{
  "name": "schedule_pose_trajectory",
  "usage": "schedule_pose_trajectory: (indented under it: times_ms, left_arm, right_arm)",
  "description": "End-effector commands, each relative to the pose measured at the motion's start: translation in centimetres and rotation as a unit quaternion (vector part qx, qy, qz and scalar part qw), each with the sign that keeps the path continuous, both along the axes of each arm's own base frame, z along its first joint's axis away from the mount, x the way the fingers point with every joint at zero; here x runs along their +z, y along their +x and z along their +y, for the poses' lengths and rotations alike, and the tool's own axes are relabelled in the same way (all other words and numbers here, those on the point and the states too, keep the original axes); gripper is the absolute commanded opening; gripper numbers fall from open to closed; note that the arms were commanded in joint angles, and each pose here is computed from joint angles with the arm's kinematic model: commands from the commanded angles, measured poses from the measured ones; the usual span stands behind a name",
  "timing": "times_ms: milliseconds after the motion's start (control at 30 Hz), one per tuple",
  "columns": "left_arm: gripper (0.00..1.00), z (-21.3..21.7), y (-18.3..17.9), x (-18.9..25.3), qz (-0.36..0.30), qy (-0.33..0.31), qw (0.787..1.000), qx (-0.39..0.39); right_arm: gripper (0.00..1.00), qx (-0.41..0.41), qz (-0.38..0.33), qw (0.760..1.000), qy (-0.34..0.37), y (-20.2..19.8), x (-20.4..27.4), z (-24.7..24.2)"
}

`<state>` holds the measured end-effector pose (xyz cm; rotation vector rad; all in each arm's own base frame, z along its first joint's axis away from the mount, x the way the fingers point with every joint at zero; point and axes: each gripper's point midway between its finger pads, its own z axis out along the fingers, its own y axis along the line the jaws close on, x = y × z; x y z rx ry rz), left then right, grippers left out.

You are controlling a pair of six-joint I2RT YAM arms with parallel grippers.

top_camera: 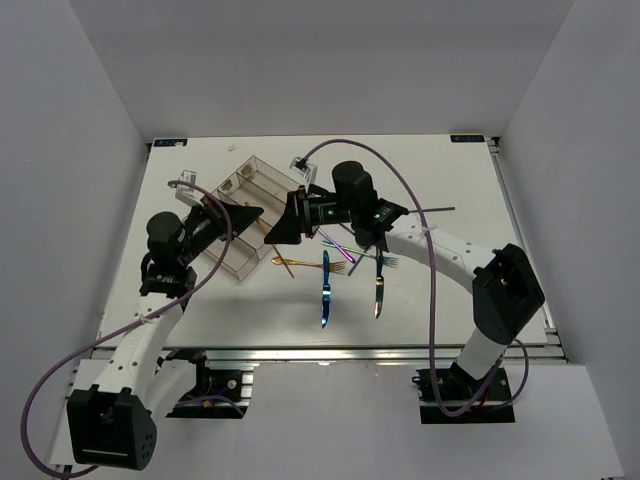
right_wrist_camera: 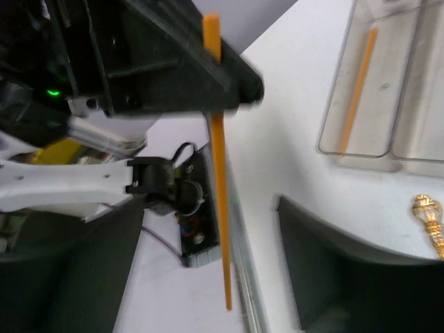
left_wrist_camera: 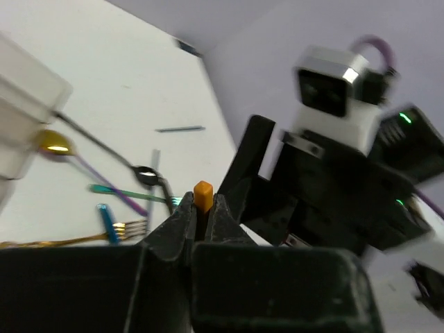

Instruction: Sort the eating utensils into containers

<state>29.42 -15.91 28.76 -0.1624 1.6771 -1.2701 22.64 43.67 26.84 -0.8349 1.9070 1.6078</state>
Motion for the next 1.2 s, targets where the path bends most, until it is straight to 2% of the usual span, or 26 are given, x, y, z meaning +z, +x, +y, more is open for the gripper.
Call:
schedule_pose_trajectory:
  times_ms: [0, 33, 67, 100, 133, 200, 267, 333, 400, 433, 533, 733, 833, 1000, 1167]
  left_arm:
    - [0.00, 4.3, 2.9, -2.7, 0.070, 0.098, 0.983, 0.138]
    - [0.00, 5.9, 3.5, -4.0, 0.105, 0.123, 0.970, 0.180]
    - [0.00, 7.7, 3.7, -6.4, 0.171, 0.162, 0.948, 0.216]
    - [0.00, 10.7, 4.4, -7.7, 0.198, 0.194, 0.915, 0.293]
    - [0.00, 12.1, 4.1, -9.0, 0.230, 0.215, 0.894, 0.319]
    - [0.00, 14.2, 5.1, -9.8, 0.251, 0.241, 0.865, 0.360]
    - [0.00, 16.8, 5.3, -10.8, 0.278, 0.273, 0.827, 0.405]
    - [0.00, 18.2, 6.5, -11.7, 0.305, 0.292, 0.801, 0.425]
    - [0.00, 18.9, 7.1, -12.2, 0.318, 0.295, 0.789, 0.435]
    - [0.00, 19.7, 7.3, -12.8, 0.326, 0.300, 0.776, 0.449]
    - [0.00, 20.2, 7.9, -13.1, 0.326, 0.291, 0.767, 0.470]
    - [0.20, 19.7, 8.9, -15.6, 0.346, 0.285, 0.767, 0.459]
    - [0.40, 19.4, 8.7, -16.3, 0.348, 0.277, 0.770, 0.457]
    - [0.72, 19.9, 8.8, -14.6, 0.330, 0.268, 0.773, 0.471]
    - [0.89, 20.2, 8.5, -13.0, 0.317, 0.272, 0.774, 0.475]
  right_arm:
    - [0.89, -0.053, -0.038, 0.998, -0.002, 2.0, 0.4, -1.9]
    - [0.89, -0.093, -0.042, 0.995, -0.013, 3.3, -0.1, -2.8]
    - [0.89, -0.123, -0.046, 0.991, -0.020, 4.4, 0.1, -4.5]
    - [0.89, -0.142, -0.039, 0.988, -0.037, 4.8, -1.5, -5.7]
    - [0.89, -0.166, -0.047, 0.984, -0.036, 5.3, -0.9, -6.9]
    - [0.89, -0.193, -0.050, 0.979, -0.045, 6.4, -1.5, -9.0]
    - [0.89, -0.209, -0.054, 0.975, -0.054, 6.4, -2.2, -10.8]
    - [0.89, -0.215, -0.056, 0.973, -0.061, 6.1, -2.9, -11.9]
    - [0.89, -0.218, -0.063, 0.971, -0.070, 6.0, -3.5, -12.7]
    - [0.89, -0.219, -0.062, 0.971, -0.074, 5.7, -4.1, -13.1]
    - [0.89, -0.223, -0.065, 0.970, -0.079, 5.7, -4.6, -13.9]
    - [0.89, -0.224, -0.066, 0.969, -0.083, 5.7, -5.0, -14.6]
    - [0.89, -0.225, -0.069, 0.968, -0.086, 5.7, -4.9, -14.6]
    - [0.89, -0.228, -0.066, 0.968, -0.085, 6.0, -4.9, -14.5]
    - [0.89, -0.222, -0.059, 0.970, -0.084, 6.1, -5.1, -14.2]
